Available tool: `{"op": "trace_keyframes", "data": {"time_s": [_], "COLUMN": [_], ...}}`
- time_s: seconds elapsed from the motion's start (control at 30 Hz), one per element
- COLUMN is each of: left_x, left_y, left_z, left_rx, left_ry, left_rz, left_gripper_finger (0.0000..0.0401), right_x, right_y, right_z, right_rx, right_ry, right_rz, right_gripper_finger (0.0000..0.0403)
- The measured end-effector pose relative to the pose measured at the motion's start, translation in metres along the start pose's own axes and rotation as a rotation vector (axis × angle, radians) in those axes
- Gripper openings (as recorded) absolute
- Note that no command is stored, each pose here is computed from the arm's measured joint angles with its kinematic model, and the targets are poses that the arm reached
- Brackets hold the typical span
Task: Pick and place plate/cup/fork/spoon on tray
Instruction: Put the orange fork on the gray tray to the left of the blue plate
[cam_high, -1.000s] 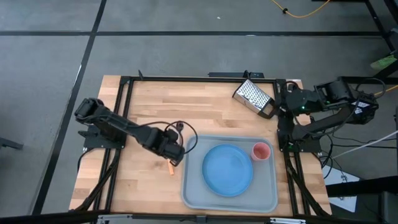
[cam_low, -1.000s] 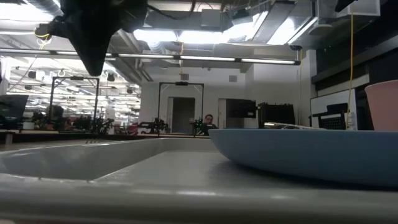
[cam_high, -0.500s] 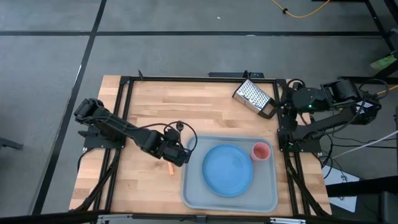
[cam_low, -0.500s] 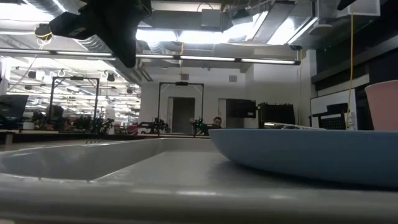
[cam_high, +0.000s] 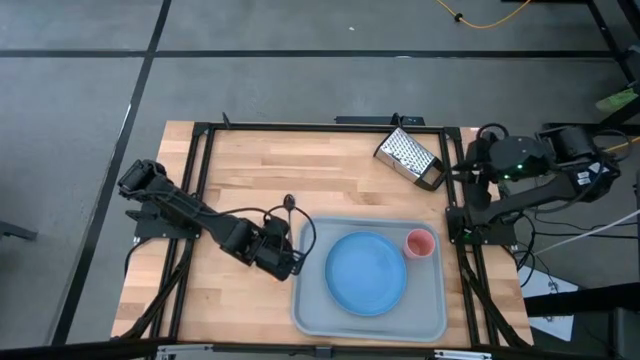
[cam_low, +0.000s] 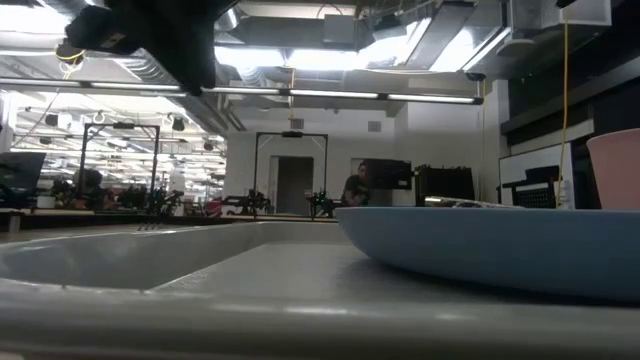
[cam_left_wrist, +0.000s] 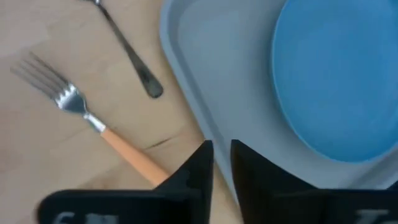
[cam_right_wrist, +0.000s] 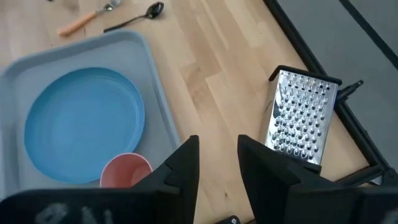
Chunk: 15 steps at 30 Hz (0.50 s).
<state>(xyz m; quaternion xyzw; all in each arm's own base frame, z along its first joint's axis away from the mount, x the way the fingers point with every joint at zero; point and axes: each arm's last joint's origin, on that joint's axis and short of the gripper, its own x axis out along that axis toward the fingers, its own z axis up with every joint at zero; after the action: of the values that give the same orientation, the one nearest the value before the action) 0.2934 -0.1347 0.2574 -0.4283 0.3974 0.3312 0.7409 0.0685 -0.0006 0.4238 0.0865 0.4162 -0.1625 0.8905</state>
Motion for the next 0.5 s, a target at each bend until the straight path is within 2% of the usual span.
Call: {"op": "trace_keyframes", "data": {"time_s": [0.2, 0.33, 0.5], "left_x": [0.013, 0.036, 0.055], "left_y": [0.015, 0.033, 0.045], "left_z": [-0.007, -0.011, -0.019], "left_rx": [-0.079, -0.165, -0.283], "left_ry": [-0.009, 0.004, 0.006], "left_rz": [0.117, 0.216, 0.218], "left_gripper_finger": [0.0115, 0.0124, 0.0125], "right_x": [-0.006, -0.008, -0.007], "right_y": [-0.004, -0.005, -0.005], "right_z": [-0.006, -0.007, -0.006], "right_rx": [0.032, 0.034, 0.032], "right_ry": [-0.025, -0.030, -0.030], "right_rz": [0.010, 0.013, 0.013], "right_gripper_finger": [0.0115, 0.0115, 0.0115]}}
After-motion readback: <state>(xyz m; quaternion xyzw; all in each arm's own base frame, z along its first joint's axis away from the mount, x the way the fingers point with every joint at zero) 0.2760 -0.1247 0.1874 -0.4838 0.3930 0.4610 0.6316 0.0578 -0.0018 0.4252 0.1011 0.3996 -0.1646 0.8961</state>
